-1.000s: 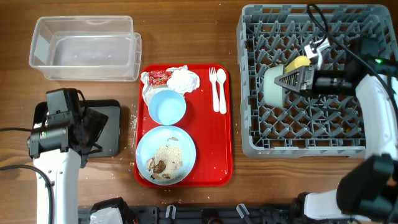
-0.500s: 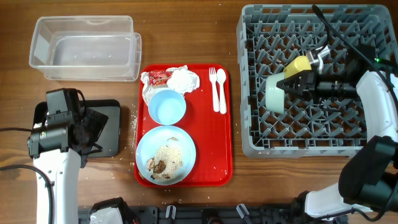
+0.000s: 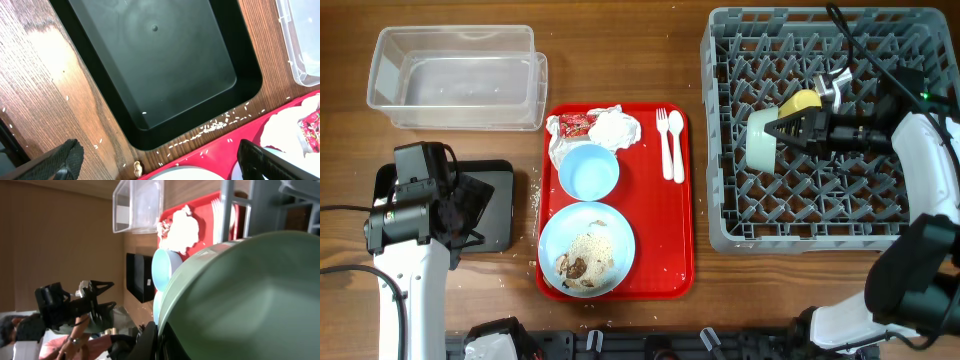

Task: Sort waste into correct bins and load items into the dishwasher rack
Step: 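Lower the pale-green bowl into the rack and release it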

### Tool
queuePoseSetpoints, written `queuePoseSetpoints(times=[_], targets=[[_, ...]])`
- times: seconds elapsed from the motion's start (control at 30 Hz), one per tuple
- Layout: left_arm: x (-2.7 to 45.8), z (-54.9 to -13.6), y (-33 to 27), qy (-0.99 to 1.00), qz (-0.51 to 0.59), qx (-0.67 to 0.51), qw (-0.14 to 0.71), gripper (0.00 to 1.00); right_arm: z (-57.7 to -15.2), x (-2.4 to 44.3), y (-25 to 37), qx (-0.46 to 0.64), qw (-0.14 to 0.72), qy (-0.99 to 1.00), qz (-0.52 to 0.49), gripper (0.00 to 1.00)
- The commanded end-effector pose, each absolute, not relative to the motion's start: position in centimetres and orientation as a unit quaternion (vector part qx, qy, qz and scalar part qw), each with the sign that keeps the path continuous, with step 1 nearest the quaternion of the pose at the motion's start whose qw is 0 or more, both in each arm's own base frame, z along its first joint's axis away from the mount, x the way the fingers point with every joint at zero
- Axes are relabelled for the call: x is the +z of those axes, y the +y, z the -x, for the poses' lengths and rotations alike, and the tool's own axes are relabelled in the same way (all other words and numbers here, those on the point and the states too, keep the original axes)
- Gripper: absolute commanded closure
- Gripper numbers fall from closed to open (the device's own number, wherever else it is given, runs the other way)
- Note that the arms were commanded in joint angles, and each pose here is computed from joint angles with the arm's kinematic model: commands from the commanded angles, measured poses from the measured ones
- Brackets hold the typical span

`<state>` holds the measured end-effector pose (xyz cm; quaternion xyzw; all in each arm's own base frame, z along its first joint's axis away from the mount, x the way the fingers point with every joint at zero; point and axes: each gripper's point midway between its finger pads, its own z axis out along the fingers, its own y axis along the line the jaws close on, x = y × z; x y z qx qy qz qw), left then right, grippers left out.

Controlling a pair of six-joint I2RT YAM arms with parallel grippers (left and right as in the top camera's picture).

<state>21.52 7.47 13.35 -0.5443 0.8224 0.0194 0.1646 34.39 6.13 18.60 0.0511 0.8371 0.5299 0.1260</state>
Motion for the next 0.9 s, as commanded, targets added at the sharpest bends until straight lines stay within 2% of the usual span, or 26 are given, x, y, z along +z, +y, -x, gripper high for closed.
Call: queuePoseSetpoints(times=[0.0,0.17,0.33,0.4,0.73,0.87], targets=[[13.6,-21.4,7.8,0.816,0.551,0.024,0.172,0.00,-34.6,16.8,5.8,0.526,0.102,0.842,-0.069,0.96],[13.6,-21.4,7.8,0.816,0.551,0.024,0.172,0.00,-34.3,16.3,5.1,0.492,0.099,0.861,-0.077,0.96],[13.6,-21.4,7.8,0.816,0.551,0.024,0.172,0.00,-34.9,21.0,6.9,0.606,0.134,0.782,-0.058,0.96],[13.6,-21.4,7.8,0.816,0.551,0.024,0.172,0.00,-34.9,21.5,7.0,0.619,0.136,0.771,-0.059,0.96],[13.6,-21.4,7.8,0.816,0.551,0.024,0.172,0.00,-34.5,16.3,5.3,0.520,0.081,0.844,-0.103,0.95],[13.6,-21.4,7.8,0.816,0.551,0.024,0.172,0.00,-34.3,14.9,4.3,0.480,0.069,0.867,-0.119,0.90]])
